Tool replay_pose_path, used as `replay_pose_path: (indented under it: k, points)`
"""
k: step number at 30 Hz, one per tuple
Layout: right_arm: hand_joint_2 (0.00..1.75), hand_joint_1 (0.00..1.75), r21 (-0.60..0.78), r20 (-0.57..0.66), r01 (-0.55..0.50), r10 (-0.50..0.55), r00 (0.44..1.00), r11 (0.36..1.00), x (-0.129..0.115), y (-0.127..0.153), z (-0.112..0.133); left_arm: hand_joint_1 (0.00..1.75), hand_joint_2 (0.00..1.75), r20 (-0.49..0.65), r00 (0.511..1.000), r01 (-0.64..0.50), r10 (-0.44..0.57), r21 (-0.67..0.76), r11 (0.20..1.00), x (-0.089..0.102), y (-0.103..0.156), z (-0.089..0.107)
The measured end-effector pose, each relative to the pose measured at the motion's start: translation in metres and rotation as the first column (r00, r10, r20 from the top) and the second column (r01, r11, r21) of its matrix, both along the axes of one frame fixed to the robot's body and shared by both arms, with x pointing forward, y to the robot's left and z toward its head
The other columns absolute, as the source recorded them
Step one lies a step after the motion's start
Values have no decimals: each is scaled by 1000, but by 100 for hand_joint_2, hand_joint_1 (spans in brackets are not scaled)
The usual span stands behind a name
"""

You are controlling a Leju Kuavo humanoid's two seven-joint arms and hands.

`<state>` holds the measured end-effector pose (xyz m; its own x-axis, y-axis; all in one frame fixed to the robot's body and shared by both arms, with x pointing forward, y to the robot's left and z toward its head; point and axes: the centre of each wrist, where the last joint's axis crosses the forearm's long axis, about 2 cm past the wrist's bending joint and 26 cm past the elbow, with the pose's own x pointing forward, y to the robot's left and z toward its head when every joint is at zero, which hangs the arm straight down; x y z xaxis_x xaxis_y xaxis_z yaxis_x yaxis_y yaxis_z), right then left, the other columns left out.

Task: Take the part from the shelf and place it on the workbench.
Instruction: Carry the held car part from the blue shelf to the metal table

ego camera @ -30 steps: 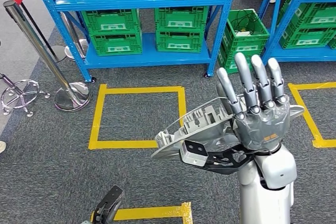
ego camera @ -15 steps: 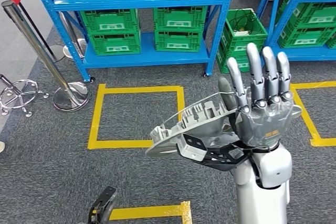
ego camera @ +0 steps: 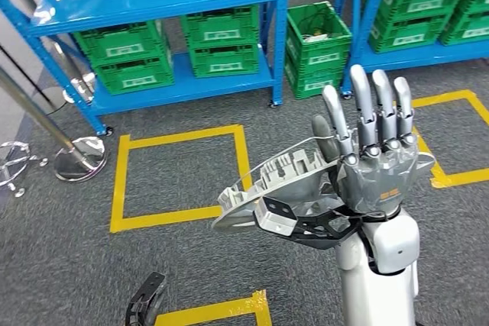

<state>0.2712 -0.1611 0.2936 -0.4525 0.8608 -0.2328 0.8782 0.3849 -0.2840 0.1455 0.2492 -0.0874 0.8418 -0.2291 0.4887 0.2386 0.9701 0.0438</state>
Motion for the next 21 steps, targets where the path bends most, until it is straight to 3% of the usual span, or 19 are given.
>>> replay_pose_path:
  k: [21]
  points:
    - [175, 0, -4, -1, -8, 8, 1000, 1000, 1, 2, 0, 0, 0, -10, 1000, -1, 1, 3, 1000, -3, 2, -1]
